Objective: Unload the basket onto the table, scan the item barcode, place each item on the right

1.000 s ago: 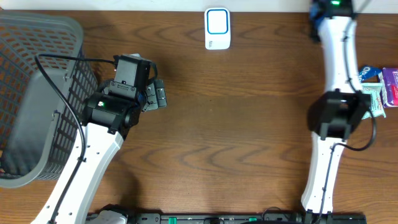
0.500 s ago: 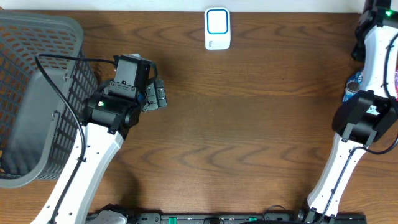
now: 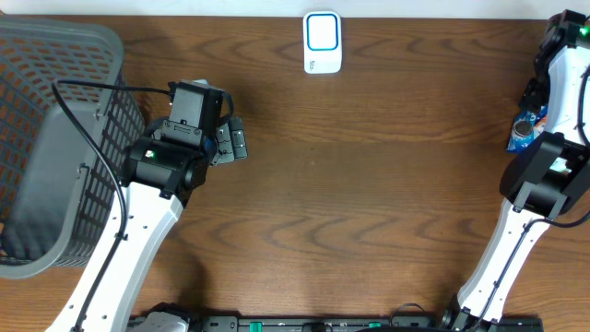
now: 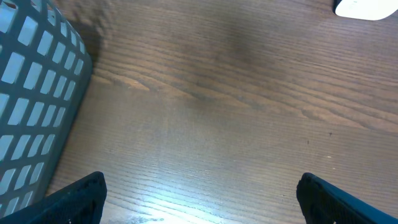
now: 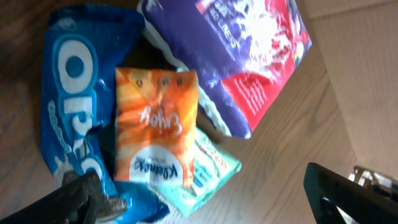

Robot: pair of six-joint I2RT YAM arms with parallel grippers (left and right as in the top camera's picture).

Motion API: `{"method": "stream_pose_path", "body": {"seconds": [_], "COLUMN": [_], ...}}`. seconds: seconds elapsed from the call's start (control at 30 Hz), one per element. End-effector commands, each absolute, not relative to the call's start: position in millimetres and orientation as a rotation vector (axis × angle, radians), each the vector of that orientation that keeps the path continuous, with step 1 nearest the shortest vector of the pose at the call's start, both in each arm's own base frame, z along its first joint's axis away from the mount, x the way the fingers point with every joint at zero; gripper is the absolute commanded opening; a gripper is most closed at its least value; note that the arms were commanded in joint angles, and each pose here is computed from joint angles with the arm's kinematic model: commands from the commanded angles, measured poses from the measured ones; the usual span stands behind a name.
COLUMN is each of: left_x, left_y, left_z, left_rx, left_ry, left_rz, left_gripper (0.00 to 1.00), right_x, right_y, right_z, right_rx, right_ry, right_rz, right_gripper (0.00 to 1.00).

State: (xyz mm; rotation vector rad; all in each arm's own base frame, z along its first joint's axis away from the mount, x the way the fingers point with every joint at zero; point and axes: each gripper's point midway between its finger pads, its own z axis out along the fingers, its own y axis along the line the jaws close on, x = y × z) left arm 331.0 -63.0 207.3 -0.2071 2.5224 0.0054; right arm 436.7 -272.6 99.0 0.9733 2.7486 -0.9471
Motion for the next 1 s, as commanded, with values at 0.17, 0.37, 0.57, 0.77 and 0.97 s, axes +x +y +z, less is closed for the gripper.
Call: {"method": "stream_pose_path", "body": {"seconds": [0.17, 0.37, 0.57, 0.77, 0.97], "left_x": [332, 332, 332, 332, 332], "left_y": [-61, -61, -61, -61, -61], "left_z": [208, 208, 208, 208, 208], "left_rx": [-0.187, -0.187, -0.187, -0.187, -0.187], "left_ry": [2.523, 2.523, 2.523, 2.523, 2.523], "left_rz": [0.021, 0.021, 0.021, 0.021, 0.021], "left_gripper": [0.98, 0.98, 0.98, 0.98, 0.98], "right_x": [423, 389, 349, 319, 271], "right_y": [-223, -167, -113, -24, 15], "right_z": [218, 292, 347, 379, 366], "right_rx": [1.12, 1.027, 0.827, 0.401, 0.259], "right_ry": [2.545, 2.514, 2.506, 2.515, 2.587], "right_rz": [-0.496, -0.189, -0.024, 0.332, 0.315], "right_gripper": [0.99, 0.99, 0.99, 0.99, 0.99]}}
